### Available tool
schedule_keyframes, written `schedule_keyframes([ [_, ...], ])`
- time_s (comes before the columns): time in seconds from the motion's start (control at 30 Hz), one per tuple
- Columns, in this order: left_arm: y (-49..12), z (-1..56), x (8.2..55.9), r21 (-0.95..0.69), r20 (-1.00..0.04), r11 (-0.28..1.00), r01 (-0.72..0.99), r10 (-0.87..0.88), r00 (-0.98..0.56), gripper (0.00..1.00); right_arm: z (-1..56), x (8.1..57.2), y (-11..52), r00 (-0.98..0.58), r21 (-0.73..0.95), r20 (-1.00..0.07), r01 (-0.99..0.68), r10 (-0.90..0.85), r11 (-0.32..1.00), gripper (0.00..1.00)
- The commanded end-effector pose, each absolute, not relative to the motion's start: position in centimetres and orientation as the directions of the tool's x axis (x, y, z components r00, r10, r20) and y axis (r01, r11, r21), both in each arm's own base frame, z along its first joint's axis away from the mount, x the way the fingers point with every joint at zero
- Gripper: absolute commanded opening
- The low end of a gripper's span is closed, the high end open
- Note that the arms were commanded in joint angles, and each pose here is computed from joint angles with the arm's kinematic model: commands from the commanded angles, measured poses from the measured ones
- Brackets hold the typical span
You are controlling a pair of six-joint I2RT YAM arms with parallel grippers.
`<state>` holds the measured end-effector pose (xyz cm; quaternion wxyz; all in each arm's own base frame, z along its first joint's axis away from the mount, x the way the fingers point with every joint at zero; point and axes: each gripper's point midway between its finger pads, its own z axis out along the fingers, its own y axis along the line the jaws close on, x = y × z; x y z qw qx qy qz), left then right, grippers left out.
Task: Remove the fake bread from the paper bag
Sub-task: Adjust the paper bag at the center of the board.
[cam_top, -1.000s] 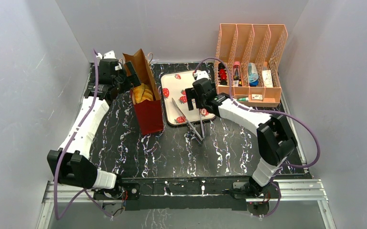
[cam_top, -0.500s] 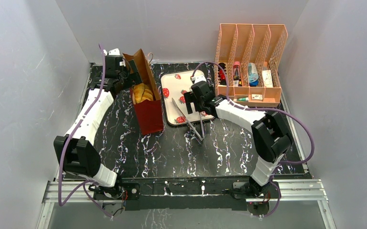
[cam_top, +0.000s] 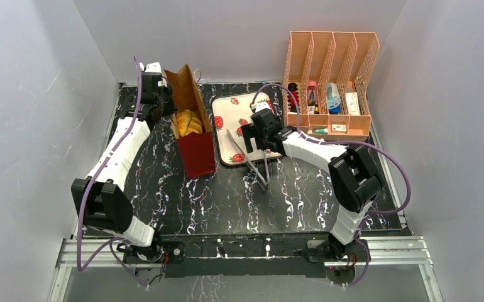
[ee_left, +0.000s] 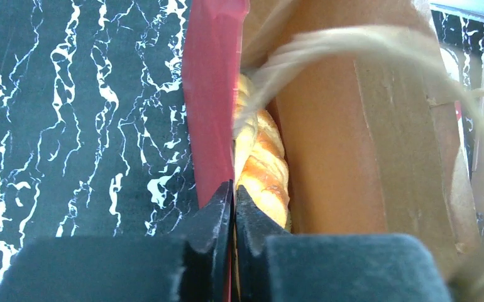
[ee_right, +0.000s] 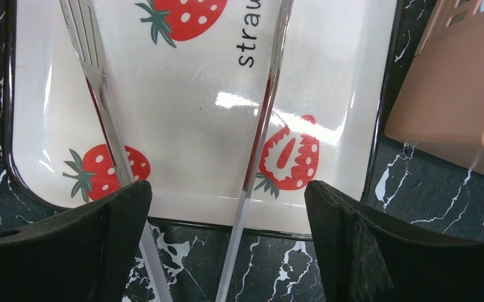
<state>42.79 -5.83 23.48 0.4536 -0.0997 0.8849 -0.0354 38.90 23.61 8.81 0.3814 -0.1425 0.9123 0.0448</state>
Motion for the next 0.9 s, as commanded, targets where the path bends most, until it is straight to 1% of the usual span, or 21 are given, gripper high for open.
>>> schedule_keyframes([
  [0.0,-5.7,24.0,42.7,-0.111,-0.808,0.987,-0.112,-0.155,-0.568,0.0,9.2,39.5,24.6,-0.644,0.0,-0.736,-0.308,-0.208,0.952,0.95],
  [0.07,-5.5,24.1,42.8,-0.093,-0.811,0.989,-0.113,-0.141,-0.568,0.0,9.2,39.4,24.7,-0.645,0.004,-0.736,-0.313,-0.209,0.95,0.98],
  [0.63,-2.9,30.2,46.7,0.063,-0.887,0.989,-0.13,-0.004,-0.461,0.0,9.7,39.2,25.6,-0.635,0.028,-0.74,-0.36,-0.223,0.933,0.98],
  [0.87,-0.1,32.4,46.9,0.114,-0.911,0.971,-0.211,0.018,-0.412,0.0,10.0,38.8,25.9,-0.629,0.042,-0.745,-0.376,-0.222,0.926,0.98],
])
